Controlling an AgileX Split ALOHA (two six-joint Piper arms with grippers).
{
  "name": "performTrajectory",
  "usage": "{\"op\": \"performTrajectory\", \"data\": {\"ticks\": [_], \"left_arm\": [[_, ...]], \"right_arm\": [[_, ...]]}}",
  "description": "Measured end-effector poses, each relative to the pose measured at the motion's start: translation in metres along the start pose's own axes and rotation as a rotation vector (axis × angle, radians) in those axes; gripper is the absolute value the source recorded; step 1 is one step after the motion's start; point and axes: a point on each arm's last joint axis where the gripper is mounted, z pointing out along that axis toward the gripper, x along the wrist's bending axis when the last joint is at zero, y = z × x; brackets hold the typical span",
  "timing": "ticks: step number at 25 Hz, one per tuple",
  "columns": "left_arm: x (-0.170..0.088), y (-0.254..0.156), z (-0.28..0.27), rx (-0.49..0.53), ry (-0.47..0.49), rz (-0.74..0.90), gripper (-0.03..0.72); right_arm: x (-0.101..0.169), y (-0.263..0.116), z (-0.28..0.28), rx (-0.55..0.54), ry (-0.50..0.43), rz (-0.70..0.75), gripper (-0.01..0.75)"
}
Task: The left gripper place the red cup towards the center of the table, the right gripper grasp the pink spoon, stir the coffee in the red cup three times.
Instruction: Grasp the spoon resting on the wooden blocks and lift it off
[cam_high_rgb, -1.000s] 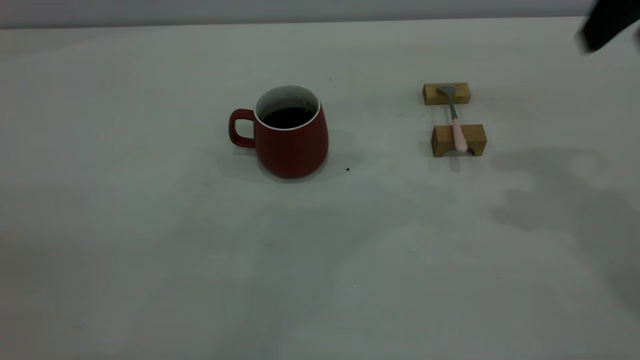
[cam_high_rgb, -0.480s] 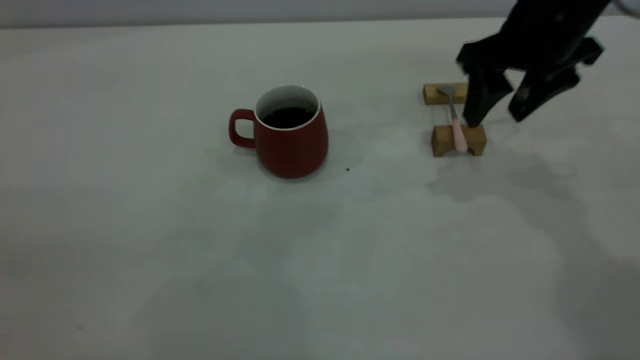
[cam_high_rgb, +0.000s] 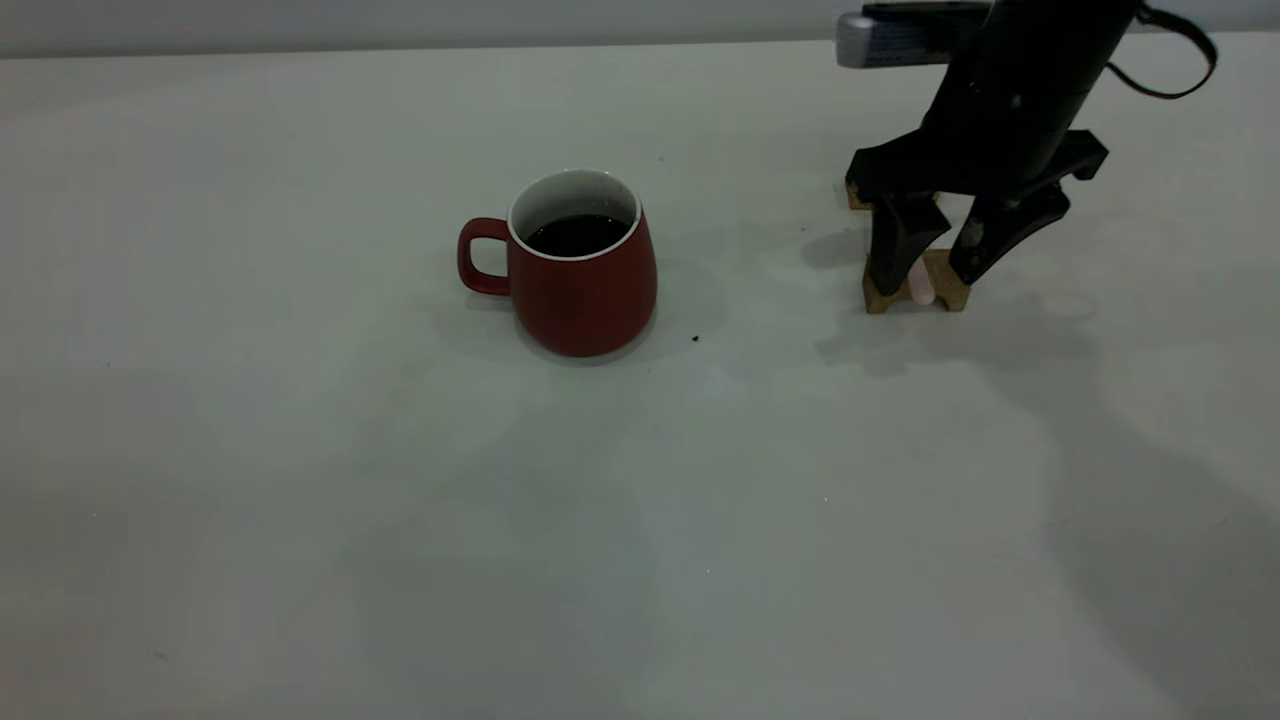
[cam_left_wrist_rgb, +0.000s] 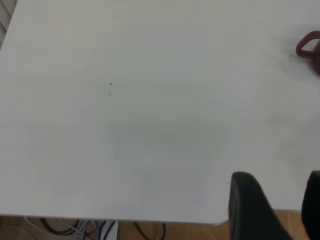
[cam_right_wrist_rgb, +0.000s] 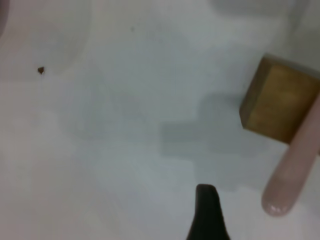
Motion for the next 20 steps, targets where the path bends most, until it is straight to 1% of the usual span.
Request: {"op": "performTrajectory", "data": {"ticks": [7,12,18,20], "left_arm": [[0.0,0.0,0.0,0.0,0.0,0.0,0.333],[0.0,0.0,0.0,0.0,0.0,0.0,0.333],[0.0,0.0,0.0,0.0,0.0,0.0,0.333],[0.0,0.0,0.0,0.0,0.0,0.0,0.333]], "right_arm": [[-0.004,0.001,0.01,0.016,-0.023,-0.003,0.603],[-0.006,0.0,0.012,0.016,-0.039,-0.01,0.561],[-0.006,0.0,0.015,0.021,-0.041,-0.007,0.548],[-0.006,0.0,0.015,0.021,-0.041,-0.006,0.532]]}}
